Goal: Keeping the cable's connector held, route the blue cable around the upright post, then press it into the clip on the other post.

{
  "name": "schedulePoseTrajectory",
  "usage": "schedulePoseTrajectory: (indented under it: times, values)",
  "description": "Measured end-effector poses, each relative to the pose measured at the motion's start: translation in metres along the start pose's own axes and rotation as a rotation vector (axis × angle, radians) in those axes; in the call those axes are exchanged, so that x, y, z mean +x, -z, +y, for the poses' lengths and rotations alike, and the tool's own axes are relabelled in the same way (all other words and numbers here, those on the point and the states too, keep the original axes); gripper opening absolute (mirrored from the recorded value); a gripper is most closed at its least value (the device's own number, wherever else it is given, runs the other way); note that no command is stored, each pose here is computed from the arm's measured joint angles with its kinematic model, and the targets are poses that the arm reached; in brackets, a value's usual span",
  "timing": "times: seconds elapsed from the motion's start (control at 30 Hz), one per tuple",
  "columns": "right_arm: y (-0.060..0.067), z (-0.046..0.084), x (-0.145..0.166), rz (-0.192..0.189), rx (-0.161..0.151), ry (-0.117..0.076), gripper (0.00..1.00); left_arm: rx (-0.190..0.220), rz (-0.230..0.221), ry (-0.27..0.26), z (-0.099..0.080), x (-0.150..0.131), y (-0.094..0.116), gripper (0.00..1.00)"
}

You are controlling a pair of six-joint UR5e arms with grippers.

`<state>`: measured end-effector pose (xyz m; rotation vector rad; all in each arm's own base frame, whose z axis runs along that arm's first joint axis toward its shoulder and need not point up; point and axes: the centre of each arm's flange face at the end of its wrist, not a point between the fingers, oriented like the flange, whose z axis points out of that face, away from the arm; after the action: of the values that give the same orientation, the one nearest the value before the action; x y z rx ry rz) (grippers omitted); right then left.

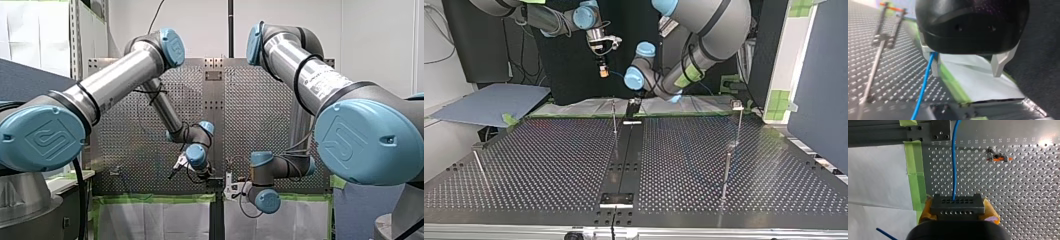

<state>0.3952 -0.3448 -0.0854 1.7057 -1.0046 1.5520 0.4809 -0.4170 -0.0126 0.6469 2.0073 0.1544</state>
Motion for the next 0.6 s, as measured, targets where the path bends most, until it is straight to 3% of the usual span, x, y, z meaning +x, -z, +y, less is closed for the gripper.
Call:
schedulePoseTrajectory:
  times: [0.4, 0.6]
  values:
    - [-0.001, 0.001, 0.0, 0.001, 0.0, 0.0, 0.0, 0.092, -0.06, -0.007, -0.022, -0.002, 0.0, 1.0]
    - [-0.002, 0.001, 0.0, -0.001, -0.001, 0.0, 0.0, 0.098, -0.063, 0.002, -0.023, -0.002, 0.0, 1.0]
